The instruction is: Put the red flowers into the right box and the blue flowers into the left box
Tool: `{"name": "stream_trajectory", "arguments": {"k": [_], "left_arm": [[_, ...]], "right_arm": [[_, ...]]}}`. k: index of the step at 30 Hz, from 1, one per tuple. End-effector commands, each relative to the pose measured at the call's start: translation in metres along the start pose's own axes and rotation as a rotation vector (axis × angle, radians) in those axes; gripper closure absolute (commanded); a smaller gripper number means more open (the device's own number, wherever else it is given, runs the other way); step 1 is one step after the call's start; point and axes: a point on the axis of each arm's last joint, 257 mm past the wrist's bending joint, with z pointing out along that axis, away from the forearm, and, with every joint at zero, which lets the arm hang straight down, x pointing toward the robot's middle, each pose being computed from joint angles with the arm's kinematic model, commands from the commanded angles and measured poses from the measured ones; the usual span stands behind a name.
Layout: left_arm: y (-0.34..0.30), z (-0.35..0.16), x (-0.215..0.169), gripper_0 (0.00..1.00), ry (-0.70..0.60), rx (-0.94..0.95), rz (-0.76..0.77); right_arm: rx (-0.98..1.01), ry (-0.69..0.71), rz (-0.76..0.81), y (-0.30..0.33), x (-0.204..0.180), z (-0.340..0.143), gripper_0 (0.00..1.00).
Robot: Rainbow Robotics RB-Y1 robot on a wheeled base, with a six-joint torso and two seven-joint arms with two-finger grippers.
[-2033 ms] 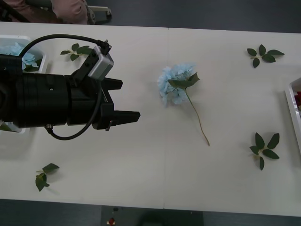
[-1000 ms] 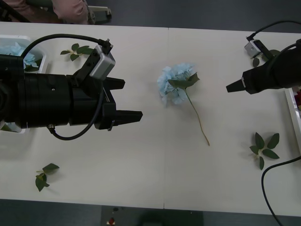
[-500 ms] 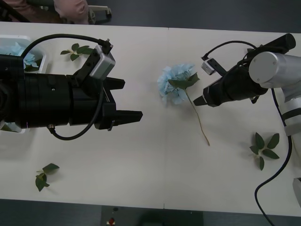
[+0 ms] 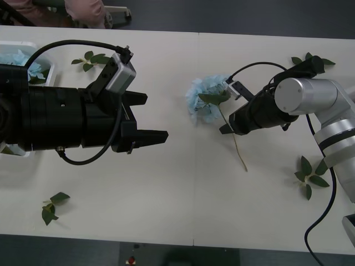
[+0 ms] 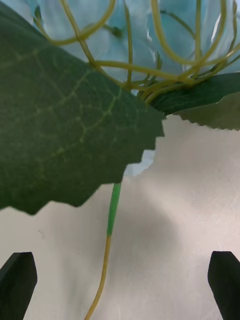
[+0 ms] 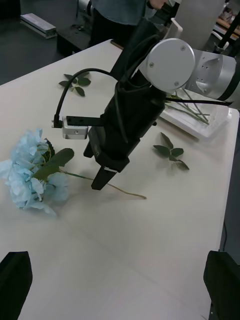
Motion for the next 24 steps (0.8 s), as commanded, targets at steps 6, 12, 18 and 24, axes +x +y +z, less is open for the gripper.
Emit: {"name": "stream_trajectory", "arguments": {"k": [6, 12, 18, 24], "left_arm": [[-0.003, -0.005, -0.02, 0.0, -0.041, -0.006, 0.067], [-0.003, -0.005, -0.02, 0.0, -0.041, -0.006, 0.067], [-0.003, -0.005, -0.02, 0.0, -0.041, -0.006, 0.067], [-0.003, -0.005, -0.02, 0.0, -0.041, -0.006, 0.067]], "right_arm": [[-0.021, -0.054, 0.017, 0.017, -0.025, 0.005, 0.0], [-0.018, -0.066, 0.019, 0.021, -0.028, 0.011, 0.33], [-0.019, -0.059, 0.019, 0.023, -0.026, 0.013, 0.89], [-0.019, -0.052, 0.027, 0.022, -0.023, 0.014, 1.0]]}}
